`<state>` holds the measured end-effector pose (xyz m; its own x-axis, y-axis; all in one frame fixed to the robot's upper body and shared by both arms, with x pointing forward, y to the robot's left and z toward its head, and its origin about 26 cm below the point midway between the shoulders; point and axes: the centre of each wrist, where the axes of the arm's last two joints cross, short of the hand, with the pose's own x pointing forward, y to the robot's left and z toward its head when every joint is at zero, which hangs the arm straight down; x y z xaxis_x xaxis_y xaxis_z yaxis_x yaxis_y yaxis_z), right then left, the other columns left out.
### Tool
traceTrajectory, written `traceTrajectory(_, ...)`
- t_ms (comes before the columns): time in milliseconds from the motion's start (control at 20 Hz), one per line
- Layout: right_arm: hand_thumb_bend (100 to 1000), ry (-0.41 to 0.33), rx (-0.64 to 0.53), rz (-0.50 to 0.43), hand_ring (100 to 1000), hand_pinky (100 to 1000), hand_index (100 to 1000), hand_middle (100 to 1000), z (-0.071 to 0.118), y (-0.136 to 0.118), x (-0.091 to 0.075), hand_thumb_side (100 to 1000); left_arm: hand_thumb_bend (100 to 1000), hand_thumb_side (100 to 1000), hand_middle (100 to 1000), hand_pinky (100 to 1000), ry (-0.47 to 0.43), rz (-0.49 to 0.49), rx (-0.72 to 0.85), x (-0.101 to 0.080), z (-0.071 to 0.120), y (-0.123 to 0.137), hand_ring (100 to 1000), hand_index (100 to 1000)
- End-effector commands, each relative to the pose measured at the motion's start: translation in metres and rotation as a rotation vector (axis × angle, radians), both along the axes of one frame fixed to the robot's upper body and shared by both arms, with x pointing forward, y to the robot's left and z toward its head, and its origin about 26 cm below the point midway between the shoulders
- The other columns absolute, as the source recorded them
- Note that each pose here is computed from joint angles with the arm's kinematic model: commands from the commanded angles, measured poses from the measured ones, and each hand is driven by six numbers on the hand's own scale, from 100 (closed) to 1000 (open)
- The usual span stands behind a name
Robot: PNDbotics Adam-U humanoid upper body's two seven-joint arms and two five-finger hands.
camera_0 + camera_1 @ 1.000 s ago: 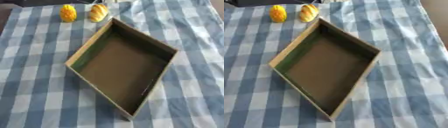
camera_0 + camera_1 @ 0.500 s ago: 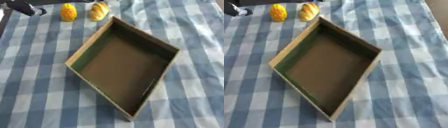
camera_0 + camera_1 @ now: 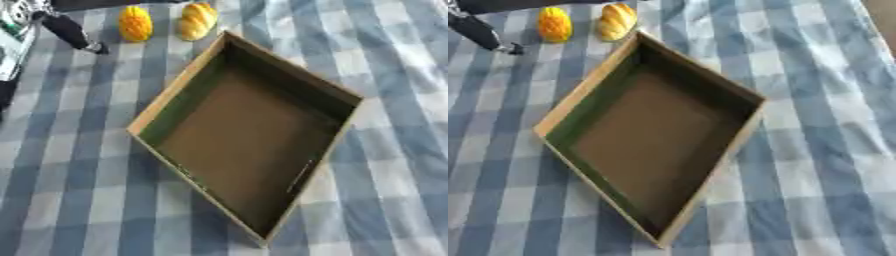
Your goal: Pick up objects on the table and place them in the box.
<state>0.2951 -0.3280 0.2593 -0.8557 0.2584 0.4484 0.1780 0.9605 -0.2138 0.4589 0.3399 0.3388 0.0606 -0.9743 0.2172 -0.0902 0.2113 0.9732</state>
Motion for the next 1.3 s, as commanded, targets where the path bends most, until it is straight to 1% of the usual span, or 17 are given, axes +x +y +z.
traceTrajectory(50, 230, -0.031, -0.016, 0.012, 872, 811, 818, 654, 0.0097, 0.0017, -0.0027, 417, 577, 100, 840, 855, -0.053, 0.036, -0.005, -0.0021, 0.0137, 0.0059, 867, 923)
traceTrajectory(350, 227, -0.039, -0.020, 0.031, 870, 811, 817, 650, 0.0129, 0.0049, -0.0015, 418, 500, 100, 816, 839, -0.102, 0.016, -0.085, 0.0012, 0.0140, 0.0024, 846, 923)
traceTrajectory(500, 225, -0.042, -0.022, 0.044, 870, 811, 817, 649, 0.0146, 0.0073, -0.0007, 419, 492, 100, 813, 836, -0.112, 0.010, -0.119, 0.0027, 0.0145, 0.0014, 843, 925)
traceTrajectory(650, 224, -0.046, -0.027, 0.055, 870, 811, 817, 648, 0.0166, 0.0091, -0.0001, 419, 480, 100, 804, 828, -0.120, 0.021, -0.132, 0.0041, 0.0152, 0.0015, 836, 921)
traceTrajectory(800, 225, -0.046, -0.024, 0.064, 870, 811, 817, 647, 0.0175, 0.0103, 0.0003, 420, 442, 100, 777, 807, -0.129, 0.040, -0.139, 0.0054, 0.0153, 0.0024, 815, 904)
traceTrajectory(950, 225, -0.043, -0.016, 0.074, 870, 811, 817, 646, 0.0175, 0.0111, 0.0006, 420, 384, 100, 738, 783, -0.148, 0.052, -0.142, 0.0059, 0.0157, 0.0019, 778, 877)
traceTrajectory(1150, 225, -0.042, -0.011, 0.080, 870, 811, 817, 645, 0.0182, 0.0114, 0.0007, 421, 288, 100, 647, 737, -0.167, 0.058, -0.160, 0.0064, 0.0144, 0.0016, 710, 793)
traceTrajectory(1200, 225, -0.042, -0.011, 0.080, 869, 811, 817, 645, 0.0182, 0.0114, 0.0007, 421, 272, 100, 622, 727, -0.173, 0.059, -0.162, 0.0064, 0.0143, 0.0017, 688, 771)
traceTrajectory(1300, 224, -0.045, -0.008, 0.082, 869, 811, 818, 645, 0.0186, 0.0116, 0.0008, 420, 207, 100, 566, 701, -0.188, 0.066, -0.157, 0.0065, 0.0134, 0.0019, 628, 716)
